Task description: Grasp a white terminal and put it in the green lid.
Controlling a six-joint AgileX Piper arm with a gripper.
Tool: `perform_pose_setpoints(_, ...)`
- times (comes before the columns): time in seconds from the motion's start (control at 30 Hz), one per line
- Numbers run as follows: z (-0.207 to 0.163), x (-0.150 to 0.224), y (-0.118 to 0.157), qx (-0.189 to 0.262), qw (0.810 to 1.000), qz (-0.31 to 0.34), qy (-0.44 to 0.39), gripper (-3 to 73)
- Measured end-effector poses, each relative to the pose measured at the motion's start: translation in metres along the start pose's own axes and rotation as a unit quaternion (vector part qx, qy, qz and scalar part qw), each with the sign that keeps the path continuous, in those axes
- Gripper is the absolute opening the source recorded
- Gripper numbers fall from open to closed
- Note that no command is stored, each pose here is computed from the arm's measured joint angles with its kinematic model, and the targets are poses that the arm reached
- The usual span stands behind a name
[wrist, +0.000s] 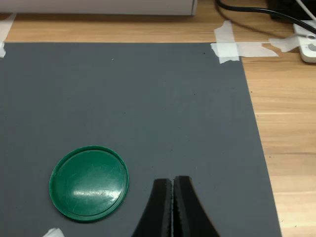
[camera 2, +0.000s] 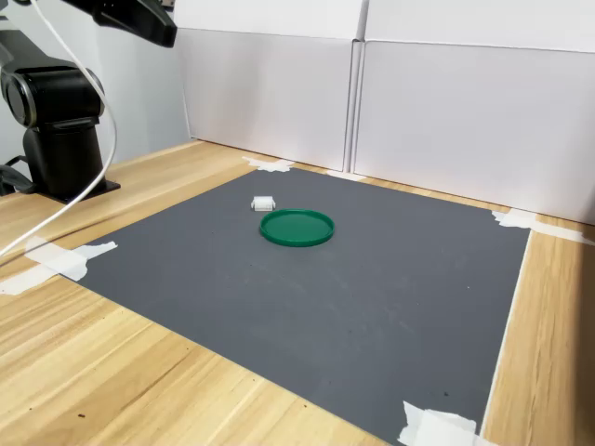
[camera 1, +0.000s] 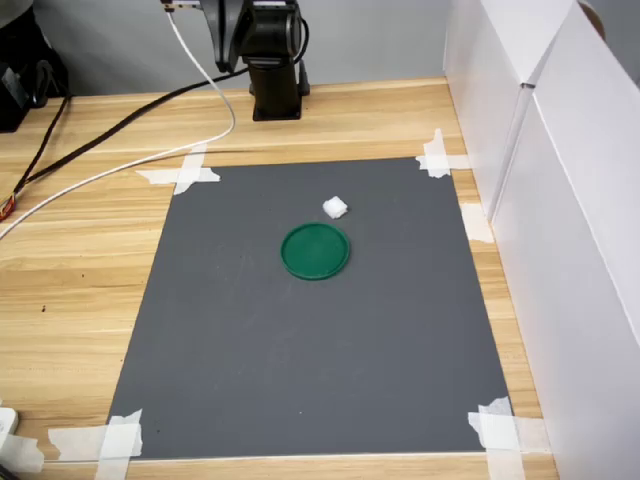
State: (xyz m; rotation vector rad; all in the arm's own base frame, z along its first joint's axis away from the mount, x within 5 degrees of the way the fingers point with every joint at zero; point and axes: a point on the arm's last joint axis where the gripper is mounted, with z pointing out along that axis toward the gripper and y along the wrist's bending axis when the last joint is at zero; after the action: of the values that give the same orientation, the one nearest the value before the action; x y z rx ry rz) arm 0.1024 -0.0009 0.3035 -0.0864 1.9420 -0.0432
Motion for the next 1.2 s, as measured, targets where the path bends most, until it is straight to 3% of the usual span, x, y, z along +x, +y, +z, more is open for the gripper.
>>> perform_pose_setpoints(0.2, 0.021, -0.026, 0.000, -0.045, 0.995, -0.061, 0.069, -1.7)
perform_pose_setpoints(0.37, 0.035, -0.040, 0.005, -0.106, 0.977, -0.148, 0.109, -1.7)
perform_pose_setpoints(0.63, 0.057, -0.041, 0.033, -0.209, 0.915, -0.316, 0.136, -1.7)
perform_pose_setpoints(0.97, 0.069, -0.032, 0.068, -0.275, 0.865, -0.395, 0.144, -1.7)
perform_pose_setpoints(1.2, 0.074, -0.011, 0.080, -0.343, 0.797, -0.444, 0.225, -1.1)
